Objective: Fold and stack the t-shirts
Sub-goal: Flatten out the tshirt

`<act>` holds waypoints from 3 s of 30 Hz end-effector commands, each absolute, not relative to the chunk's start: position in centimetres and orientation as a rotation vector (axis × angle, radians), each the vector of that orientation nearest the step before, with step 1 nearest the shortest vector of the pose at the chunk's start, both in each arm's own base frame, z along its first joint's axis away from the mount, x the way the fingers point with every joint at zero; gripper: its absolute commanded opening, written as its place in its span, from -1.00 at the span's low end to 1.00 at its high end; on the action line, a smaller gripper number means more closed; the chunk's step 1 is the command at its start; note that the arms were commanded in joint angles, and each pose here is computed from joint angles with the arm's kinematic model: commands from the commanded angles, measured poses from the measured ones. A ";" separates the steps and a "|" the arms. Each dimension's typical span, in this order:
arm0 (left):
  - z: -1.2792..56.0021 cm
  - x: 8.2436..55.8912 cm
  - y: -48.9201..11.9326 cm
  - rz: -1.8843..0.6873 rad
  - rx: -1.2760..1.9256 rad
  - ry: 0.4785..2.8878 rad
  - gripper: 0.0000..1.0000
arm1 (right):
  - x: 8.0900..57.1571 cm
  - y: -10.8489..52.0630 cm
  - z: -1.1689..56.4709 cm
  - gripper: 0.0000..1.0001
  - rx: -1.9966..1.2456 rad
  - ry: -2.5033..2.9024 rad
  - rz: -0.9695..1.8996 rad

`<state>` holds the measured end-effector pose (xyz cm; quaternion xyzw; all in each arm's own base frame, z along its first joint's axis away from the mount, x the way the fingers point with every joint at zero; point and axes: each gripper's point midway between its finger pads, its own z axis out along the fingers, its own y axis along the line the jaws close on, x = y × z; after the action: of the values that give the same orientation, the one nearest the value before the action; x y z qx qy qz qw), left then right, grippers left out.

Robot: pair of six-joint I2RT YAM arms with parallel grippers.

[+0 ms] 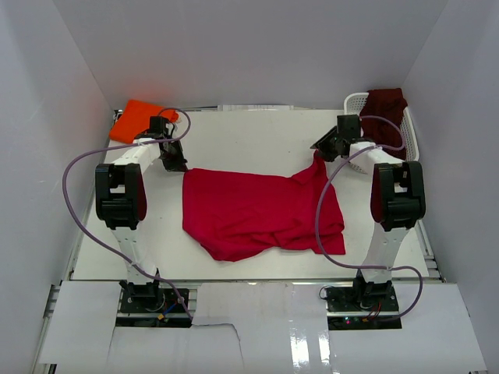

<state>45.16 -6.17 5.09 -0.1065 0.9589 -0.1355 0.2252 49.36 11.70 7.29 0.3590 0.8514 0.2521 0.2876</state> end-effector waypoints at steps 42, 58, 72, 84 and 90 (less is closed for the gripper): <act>7.9 45.5 -6.4 -0.387 -0.259 2.574 -1.00 | 50.4 8.8 5.6 0.14 0.029 2.660 0.153; 7.5 45.6 -6.2 -0.369 -0.253 2.582 -1.00 | 52.5 9.3 4.7 -0.08 0.044 2.646 0.165; 7.2 45.3 -6.2 -0.370 -0.253 2.592 -1.00 | 52.7 9.1 4.7 -0.84 0.043 2.643 0.150; 11.0 46.7 -7.8 -0.493 -0.203 2.493 -1.00 | 53.4 9.3 10.9 -0.85 0.070 2.522 0.184; 14.9 47.4 -8.3 -0.534 -0.182 2.415 -1.00 | 52.0 9.5 17.4 -0.85 0.035 2.410 0.155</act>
<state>46.35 -7.36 7.54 -0.0901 0.9483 -0.1721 0.2508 51.48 9.26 8.56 0.0197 0.9629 0.0596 0.2626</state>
